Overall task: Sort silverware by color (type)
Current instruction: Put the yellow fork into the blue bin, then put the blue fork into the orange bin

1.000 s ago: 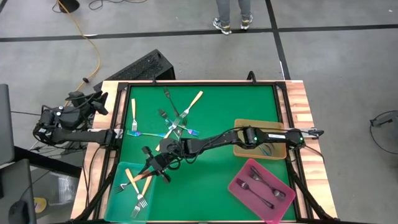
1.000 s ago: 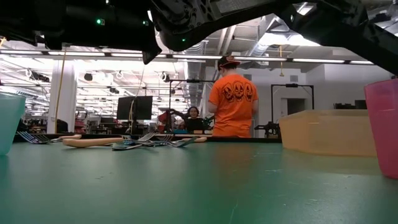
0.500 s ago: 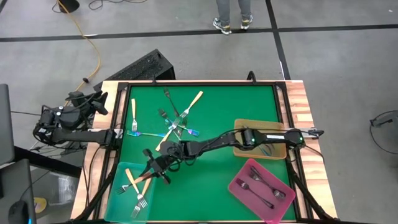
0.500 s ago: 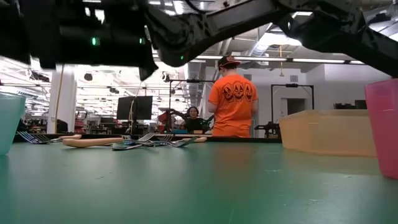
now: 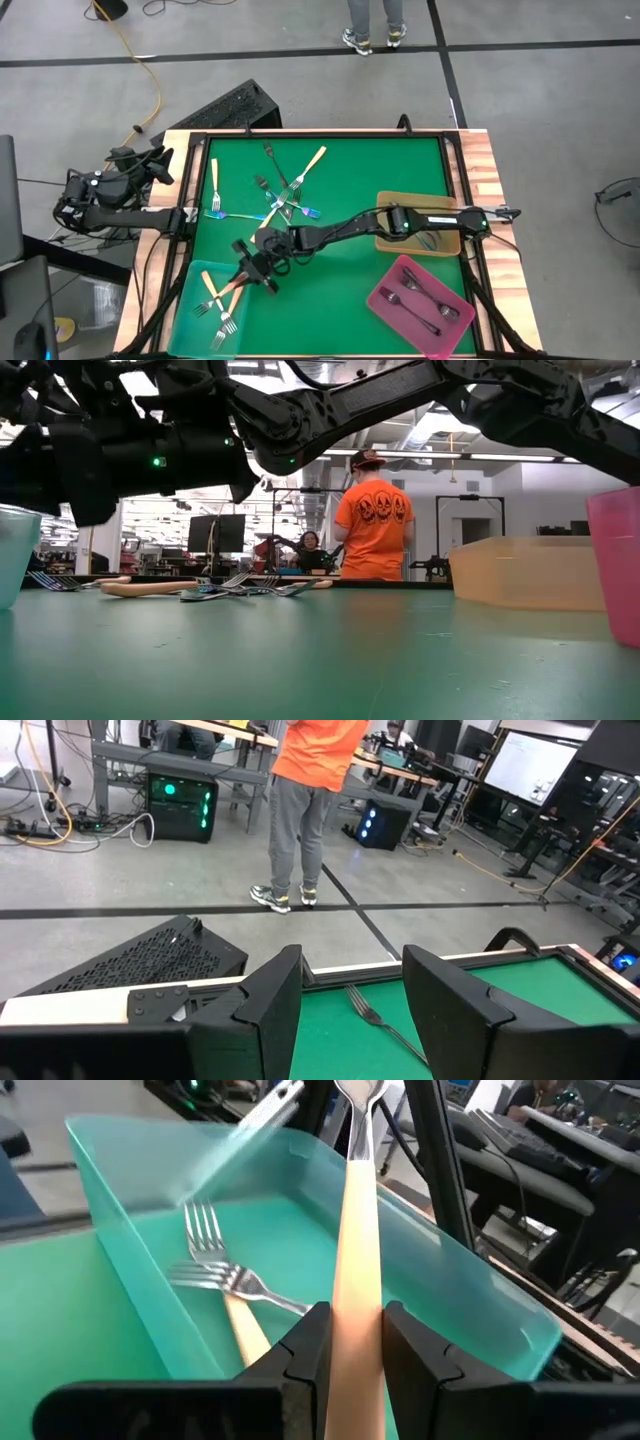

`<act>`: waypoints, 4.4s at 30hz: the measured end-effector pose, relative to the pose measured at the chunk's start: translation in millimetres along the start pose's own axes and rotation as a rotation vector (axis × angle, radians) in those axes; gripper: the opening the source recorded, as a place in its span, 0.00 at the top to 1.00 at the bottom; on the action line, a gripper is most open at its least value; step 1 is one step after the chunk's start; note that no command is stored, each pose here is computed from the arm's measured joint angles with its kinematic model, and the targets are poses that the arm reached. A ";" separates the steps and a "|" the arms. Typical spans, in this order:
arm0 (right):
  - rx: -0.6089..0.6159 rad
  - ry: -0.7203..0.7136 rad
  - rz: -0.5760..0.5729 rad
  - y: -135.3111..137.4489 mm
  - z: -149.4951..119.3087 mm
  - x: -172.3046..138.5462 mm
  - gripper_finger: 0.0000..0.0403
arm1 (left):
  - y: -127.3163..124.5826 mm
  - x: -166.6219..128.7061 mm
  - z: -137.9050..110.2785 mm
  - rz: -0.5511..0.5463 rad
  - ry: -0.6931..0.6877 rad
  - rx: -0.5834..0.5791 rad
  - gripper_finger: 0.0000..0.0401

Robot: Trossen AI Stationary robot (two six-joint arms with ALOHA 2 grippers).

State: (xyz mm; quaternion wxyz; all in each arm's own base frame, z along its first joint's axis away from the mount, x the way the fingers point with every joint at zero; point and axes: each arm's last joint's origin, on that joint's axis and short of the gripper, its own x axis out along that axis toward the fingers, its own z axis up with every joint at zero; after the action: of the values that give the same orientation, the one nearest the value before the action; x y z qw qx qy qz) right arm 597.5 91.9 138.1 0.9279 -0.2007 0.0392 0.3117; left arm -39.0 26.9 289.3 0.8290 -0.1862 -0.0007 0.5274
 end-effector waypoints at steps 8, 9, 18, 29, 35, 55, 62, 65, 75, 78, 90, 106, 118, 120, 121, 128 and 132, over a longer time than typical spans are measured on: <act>-0.056 0.014 0.001 -0.1 -1.4 -0.4 0.76 | 0.0 0.0 0.0 0.000 0.000 0.000 0.61; -0.072 0.019 0.003 0.0 -1.3 -0.5 0.76 | 0.0 0.0 0.0 0.000 0.000 0.000 0.61; -0.121 0.030 0.007 0.2 -1.2 -0.7 0.72 | 0.0 0.0 0.0 -0.001 0.000 0.000 0.61; -0.090 0.042 0.009 0.6 -2.3 -0.8 0.72 | 0.0 0.0 0.0 -0.001 0.001 0.000 0.61; -0.088 0.049 -0.003 0.3 -2.4 -0.8 0.72 | 0.0 0.0 0.0 -0.001 0.001 0.000 0.61; -0.041 0.056 -0.034 -1.2 -2.3 -1.0 0.59 | 0.0 0.0 0.0 -0.001 0.001 0.000 0.61; -0.054 0.054 -0.076 -2.4 6.9 -1.7 0.57 | 0.0 0.0 0.0 0.000 0.000 0.000 0.61; -0.068 0.034 -0.104 -8.0 25.2 -6.8 0.58 | 0.0 0.0 0.0 -0.001 0.000 0.000 0.61; -0.096 0.034 -0.306 -37.6 96.3 -40.8 0.58 | 0.0 0.0 0.0 0.000 0.000 0.000 0.61; -0.085 0.097 -0.412 -48.3 110.6 -54.8 0.58 | 0.0 0.0 0.0 0.000 0.000 0.000 0.61; 0.041 0.453 -0.408 -78.3 76.3 -93.4 0.58 | 0.0 0.0 0.0 0.000 0.001 0.000 0.61; 0.477 0.595 -0.505 -97.0 33.1 -123.3 0.58 | 0.1 0.0 0.0 -0.001 0.001 0.000 0.61; 0.792 0.782 -0.643 -86.9 -33.4 -143.7 0.58 | 0.0 0.0 0.0 0.000 0.001 0.000 0.61; 0.799 0.798 -0.643 -85.2 -40.2 -145.6 0.58 | 0.0 0.0 0.0 0.000 0.000 0.000 0.61; 0.803 0.808 -0.646 -84.9 -43.5 -147.2 0.58 | 0.0 0.0 0.0 0.000 0.000 0.000 0.61; 0.803 0.835 -0.659 -86.4 -46.5 -151.3 0.58 | 0.0 0.0 0.0 0.000 0.000 0.000 0.61; 0.793 0.839 -0.657 -87.1 -46.9 -152.1 0.58 | 0.0 0.0 0.0 0.000 0.001 0.000 0.61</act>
State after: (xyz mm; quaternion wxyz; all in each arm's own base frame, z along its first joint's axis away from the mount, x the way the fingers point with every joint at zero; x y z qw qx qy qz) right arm 529.6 -75.5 155.4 0.8844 0.0500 0.4455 -0.1301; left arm -39.0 26.9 289.3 0.8291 -0.1863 -0.0005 0.5272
